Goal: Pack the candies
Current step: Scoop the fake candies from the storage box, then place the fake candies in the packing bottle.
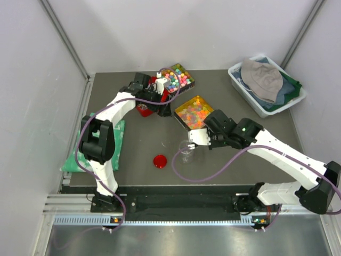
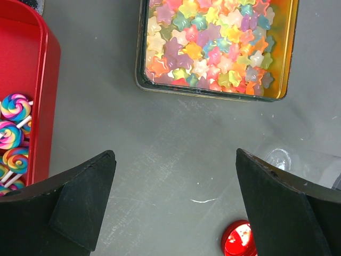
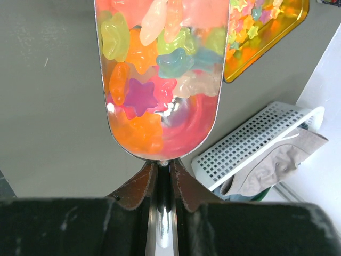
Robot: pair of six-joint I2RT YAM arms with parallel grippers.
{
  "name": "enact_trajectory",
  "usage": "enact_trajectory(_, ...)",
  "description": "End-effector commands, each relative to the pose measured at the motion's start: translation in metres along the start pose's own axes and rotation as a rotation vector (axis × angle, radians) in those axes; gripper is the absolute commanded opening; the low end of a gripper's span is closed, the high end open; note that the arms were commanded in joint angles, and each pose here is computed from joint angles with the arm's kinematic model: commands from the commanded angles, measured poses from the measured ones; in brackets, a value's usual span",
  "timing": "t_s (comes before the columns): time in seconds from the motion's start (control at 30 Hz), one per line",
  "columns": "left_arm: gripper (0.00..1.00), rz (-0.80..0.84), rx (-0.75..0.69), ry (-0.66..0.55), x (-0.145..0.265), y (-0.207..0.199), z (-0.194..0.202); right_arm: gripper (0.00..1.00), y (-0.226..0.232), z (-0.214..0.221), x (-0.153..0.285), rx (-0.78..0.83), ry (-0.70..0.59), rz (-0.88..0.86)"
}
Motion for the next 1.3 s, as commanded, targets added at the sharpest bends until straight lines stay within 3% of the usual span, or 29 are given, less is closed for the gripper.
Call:
enact_trajectory(0.0, 0.99, 0.006, -0.057, -0.073, 0.02, -0.009, -0.027, 0.0, -0.002, -0.003, 0.005, 0.045, 0.018, 0.01)
enact_trajectory(1.27, 0.99, 0.015, -0.025, -0.082, 0.021, -0.001, -0.016, 0.0, -0.023, -0.021, 0.014, 0.286, 0.191, 0.102)
Point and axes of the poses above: each gripper's point midway between its finger pads, its own x axis back along the fingers, its own y axis along the line the jaws close on, z = x × y, the point moved 2 cm from there along x, back along the fingers, and after that the axes turned 4 degrees about x, right-handed, at the moved point
